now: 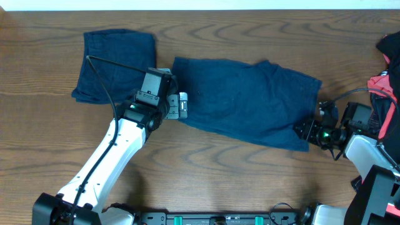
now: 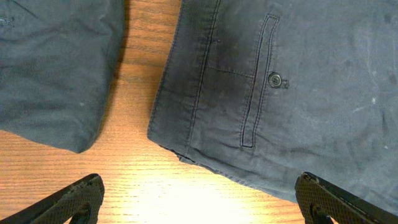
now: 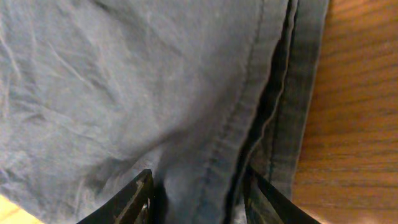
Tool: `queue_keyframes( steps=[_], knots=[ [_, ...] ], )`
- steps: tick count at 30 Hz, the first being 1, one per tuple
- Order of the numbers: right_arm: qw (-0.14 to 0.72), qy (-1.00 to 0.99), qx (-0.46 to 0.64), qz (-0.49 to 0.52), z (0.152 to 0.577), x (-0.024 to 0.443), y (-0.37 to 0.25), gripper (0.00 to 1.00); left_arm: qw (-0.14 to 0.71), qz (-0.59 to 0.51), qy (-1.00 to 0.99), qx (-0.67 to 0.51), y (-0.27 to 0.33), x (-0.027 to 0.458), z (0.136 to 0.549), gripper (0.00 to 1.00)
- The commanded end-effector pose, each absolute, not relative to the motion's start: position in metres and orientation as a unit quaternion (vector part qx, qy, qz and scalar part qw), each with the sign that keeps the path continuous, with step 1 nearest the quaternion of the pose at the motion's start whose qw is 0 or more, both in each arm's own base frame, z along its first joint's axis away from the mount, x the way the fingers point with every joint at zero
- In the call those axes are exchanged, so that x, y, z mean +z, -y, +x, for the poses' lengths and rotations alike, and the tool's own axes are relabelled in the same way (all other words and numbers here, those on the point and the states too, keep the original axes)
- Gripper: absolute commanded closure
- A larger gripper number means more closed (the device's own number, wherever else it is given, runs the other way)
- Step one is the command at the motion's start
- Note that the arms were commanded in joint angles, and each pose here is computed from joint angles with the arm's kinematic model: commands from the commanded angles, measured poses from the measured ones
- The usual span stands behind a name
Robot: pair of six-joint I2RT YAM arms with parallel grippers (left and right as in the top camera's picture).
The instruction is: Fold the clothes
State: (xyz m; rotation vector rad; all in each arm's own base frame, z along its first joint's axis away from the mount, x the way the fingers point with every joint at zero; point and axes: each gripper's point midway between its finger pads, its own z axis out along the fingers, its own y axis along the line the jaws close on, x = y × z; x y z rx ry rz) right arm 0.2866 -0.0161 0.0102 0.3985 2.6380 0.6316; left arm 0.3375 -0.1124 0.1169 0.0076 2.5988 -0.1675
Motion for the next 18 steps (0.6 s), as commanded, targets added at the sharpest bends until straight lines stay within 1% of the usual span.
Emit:
queue_keyframes(
  steps=[1,2,3,5,8,11,15,18],
  knots=[
    [0.194,-0.943,0.242,0.124,0.283,0.005,0.005,0.57,0.257,0.007,-0.965,-0.052,0.109,0.110,0.334,0.01],
    [0.199,-0.941,0.246,0.121,0.284,0.006,0.004,0.57,0.257,0.007,-0.965,-0.052,0.109,0.110,0.334,0.01],
    [0.206,-0.938,0.254,0.115,0.287,0.009,0.002,0.60,0.257,0.007,-0.965,-0.052,0.109,0.110,0.334,0.01],
    [0.220,-0.931,0.275,0.094,0.291,0.015,-0.005,0.73,0.257,0.007,-0.965,-0.052,0.109,0.110,0.334,0.01],
    [0.225,-0.928,0.284,0.083,0.292,0.018,-0.008,0.83,0.256,0.008,-0.965,-0.056,0.111,0.110,0.334,0.01],
    [0.230,-0.927,0.285,0.082,0.293,0.022,-0.008,0.87,0.256,0.008,-0.965,-0.057,0.111,0.110,0.334,0.01],
    [0.237,-0.925,0.285,0.082,0.293,0.030,-0.008,0.96,0.255,0.008,-0.965,-0.056,0.111,0.109,0.333,0.01],
    [0.239,-0.923,0.284,0.104,0.292,0.037,-0.006,0.99,0.252,0.008,-0.966,-0.055,0.110,0.109,0.332,0.01]
  ],
)
